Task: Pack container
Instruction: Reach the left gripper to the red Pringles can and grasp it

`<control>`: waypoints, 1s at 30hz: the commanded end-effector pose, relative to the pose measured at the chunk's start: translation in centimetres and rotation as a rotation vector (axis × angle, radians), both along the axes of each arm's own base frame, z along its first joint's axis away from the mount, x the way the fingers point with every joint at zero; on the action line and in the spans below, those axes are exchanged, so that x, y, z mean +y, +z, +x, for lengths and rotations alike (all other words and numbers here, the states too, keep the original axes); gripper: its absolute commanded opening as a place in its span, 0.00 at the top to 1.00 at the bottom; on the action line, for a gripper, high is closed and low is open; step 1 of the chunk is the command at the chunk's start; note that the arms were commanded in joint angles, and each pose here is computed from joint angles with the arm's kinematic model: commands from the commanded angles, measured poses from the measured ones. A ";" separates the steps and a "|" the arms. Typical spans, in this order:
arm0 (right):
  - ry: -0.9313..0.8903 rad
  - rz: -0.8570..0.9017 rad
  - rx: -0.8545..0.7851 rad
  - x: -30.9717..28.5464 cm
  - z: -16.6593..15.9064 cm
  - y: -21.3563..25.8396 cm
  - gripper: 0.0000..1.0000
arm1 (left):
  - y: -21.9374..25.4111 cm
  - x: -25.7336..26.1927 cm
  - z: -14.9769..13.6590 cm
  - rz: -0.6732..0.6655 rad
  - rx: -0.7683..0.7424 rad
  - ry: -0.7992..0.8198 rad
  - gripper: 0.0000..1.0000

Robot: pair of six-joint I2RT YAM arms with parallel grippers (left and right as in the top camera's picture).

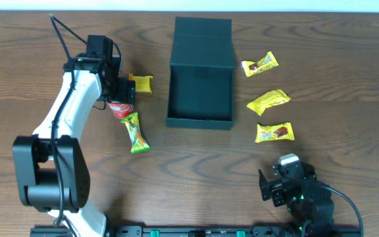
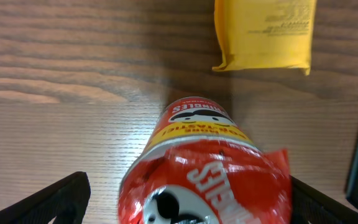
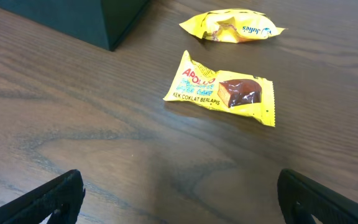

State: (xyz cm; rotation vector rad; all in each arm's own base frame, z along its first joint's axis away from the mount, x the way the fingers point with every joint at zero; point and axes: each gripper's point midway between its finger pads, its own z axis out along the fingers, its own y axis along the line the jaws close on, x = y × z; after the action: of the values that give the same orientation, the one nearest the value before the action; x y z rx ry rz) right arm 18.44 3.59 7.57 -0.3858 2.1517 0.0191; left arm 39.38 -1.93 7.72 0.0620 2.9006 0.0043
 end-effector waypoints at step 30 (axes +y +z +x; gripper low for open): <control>-0.008 -0.009 0.003 -0.2 0.0 -0.3 0.01 | -0.7 -0.6 0.0 -0.046 0.049 0.057 0.34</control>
State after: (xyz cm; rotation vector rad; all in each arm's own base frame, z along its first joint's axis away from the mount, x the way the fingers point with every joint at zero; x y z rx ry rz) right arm 18.44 3.59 7.57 -0.3858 2.1517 0.0191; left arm 38.52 -2.42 6.51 0.0204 2.9637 -0.0427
